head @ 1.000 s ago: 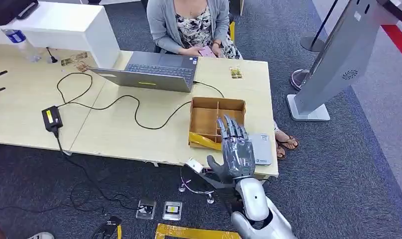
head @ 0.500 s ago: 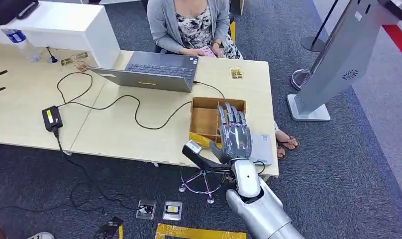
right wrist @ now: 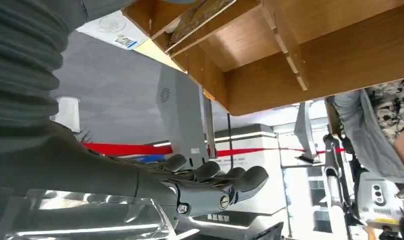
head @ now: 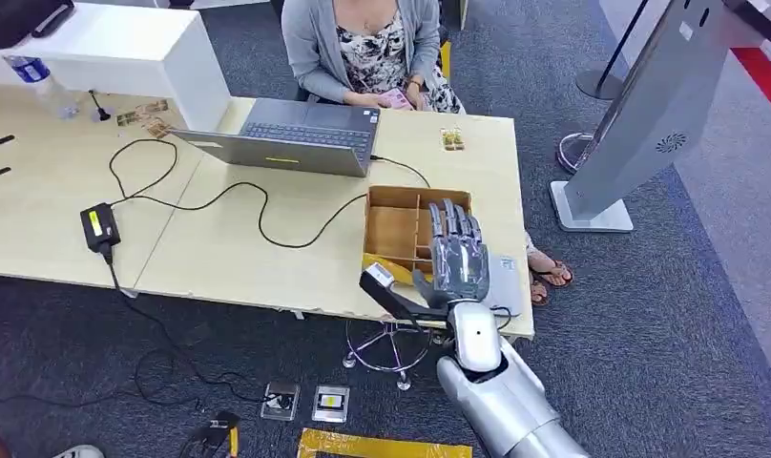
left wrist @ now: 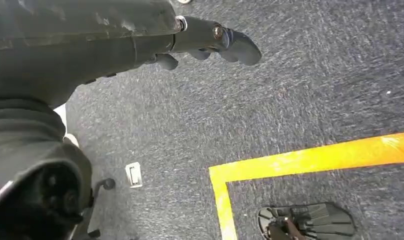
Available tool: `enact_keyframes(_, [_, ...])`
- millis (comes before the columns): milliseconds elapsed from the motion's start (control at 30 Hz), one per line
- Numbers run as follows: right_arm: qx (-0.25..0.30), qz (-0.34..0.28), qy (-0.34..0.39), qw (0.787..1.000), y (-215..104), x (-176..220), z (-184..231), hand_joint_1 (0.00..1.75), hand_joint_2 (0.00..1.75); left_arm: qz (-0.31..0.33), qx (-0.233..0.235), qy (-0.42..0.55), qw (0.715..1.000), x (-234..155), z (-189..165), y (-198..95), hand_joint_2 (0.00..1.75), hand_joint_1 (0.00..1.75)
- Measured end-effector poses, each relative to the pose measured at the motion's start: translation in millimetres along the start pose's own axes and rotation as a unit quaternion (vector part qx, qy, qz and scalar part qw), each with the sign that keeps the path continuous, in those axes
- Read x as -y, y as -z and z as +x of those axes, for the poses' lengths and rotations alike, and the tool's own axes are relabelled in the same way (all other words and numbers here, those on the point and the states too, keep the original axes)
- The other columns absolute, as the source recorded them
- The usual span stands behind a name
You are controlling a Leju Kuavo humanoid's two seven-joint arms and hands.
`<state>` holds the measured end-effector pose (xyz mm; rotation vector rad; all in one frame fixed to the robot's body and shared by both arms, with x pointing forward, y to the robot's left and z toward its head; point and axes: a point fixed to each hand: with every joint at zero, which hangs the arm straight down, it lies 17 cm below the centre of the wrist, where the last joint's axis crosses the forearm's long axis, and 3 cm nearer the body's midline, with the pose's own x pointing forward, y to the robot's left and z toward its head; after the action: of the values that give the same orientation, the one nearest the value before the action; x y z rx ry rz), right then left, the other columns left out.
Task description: Pass the card to the sensor for recognition and then transmit it.
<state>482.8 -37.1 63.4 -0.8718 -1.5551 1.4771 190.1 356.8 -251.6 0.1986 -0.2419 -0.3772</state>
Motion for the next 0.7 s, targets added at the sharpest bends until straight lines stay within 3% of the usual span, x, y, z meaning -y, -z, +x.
enact_keyframes(333, [-0.013,0.004,-0.004,1.0,1.1,-2.3,-15.0,0.0,1.75,0.0,0.001,0.004,1.0,-0.1,0.7,-0.1,0.0,0.0])
enact_keyframes(700, [0.005,0.01,-0.009,1.0,-0.7,-10.0,-4.0,0.0,1.75,0.008,-0.006,-0.003,1.0,-1.8,-4.8,0.6,0.0,0.0])
